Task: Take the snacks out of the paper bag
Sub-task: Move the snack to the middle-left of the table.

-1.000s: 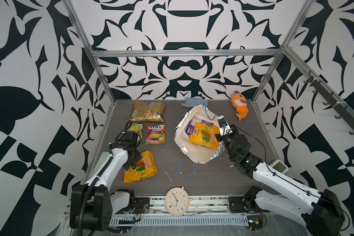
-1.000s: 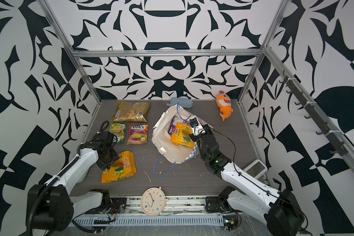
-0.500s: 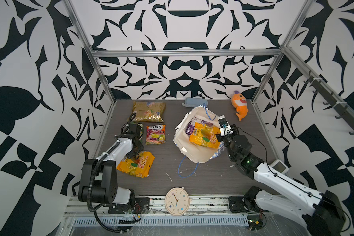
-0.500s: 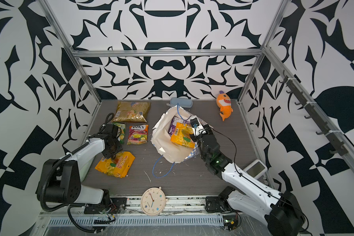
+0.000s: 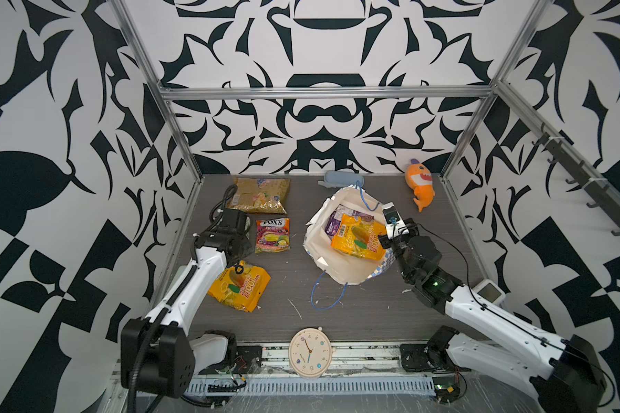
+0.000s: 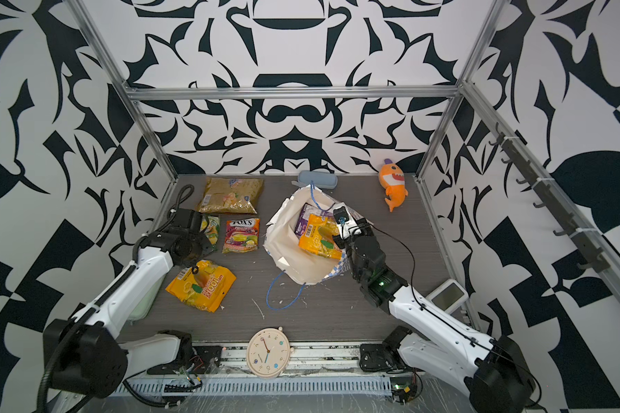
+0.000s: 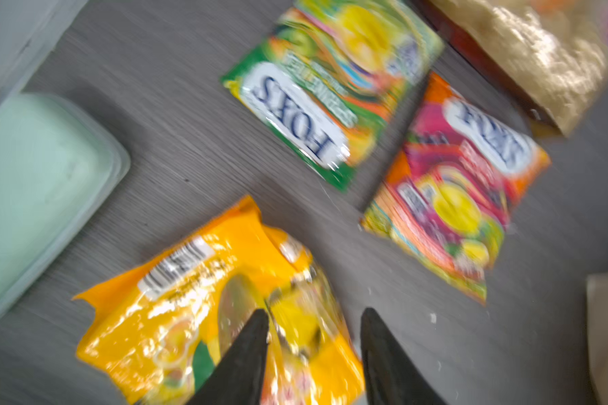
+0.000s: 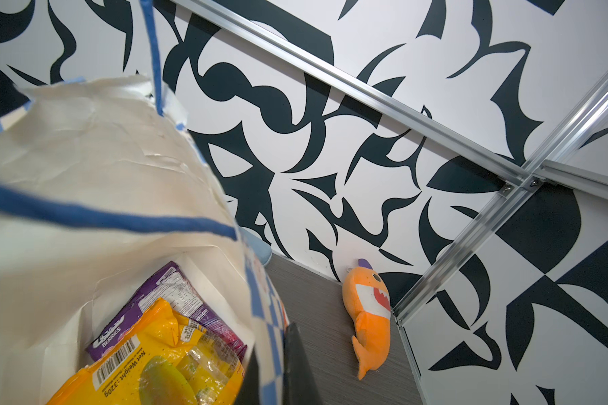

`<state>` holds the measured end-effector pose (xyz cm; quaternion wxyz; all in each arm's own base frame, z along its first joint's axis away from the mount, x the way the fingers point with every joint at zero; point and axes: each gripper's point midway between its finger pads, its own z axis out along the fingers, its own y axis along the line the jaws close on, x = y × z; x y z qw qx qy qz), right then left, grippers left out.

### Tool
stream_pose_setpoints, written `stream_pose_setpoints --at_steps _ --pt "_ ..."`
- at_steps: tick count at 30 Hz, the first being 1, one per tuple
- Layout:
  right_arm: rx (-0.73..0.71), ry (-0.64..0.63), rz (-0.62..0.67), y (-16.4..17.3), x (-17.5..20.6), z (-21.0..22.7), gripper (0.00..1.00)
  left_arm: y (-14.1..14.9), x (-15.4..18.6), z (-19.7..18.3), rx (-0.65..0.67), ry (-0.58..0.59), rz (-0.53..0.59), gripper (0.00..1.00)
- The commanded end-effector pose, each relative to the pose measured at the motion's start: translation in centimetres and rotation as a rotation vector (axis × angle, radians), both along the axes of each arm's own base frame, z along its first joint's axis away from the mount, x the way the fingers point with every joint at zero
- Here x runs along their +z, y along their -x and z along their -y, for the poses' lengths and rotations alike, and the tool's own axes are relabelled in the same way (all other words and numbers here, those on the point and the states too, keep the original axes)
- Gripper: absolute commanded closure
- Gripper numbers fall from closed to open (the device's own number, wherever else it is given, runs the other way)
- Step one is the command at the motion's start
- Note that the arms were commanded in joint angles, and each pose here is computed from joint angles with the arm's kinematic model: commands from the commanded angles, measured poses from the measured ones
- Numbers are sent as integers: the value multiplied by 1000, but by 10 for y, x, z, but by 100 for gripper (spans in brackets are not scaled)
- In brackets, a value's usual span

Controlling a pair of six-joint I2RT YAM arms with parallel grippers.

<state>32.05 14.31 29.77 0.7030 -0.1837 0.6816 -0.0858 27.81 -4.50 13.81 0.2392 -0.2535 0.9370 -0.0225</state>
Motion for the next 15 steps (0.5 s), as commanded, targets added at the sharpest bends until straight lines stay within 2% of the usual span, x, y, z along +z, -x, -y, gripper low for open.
stream_pose_setpoints --at_steps 1,3,5,9,15 --pt "15 -106 110 0 41 -2 100 44 -12 22 -7 4 -141 70" --pt "16 -111 112 -1 40 -3 100 58 -24 37 -17 14 -179 84" --pt "20 -118 115 -1 39 -5 100 67 -38 53 -43 33 -211 91" --pt "24 -114 111 -4 38 -7 100 77 -69 59 -69 -3 -311 94" --pt "30 -120 116 -1 42 -6 100 51 -85 47 -96 -47 -295 98"
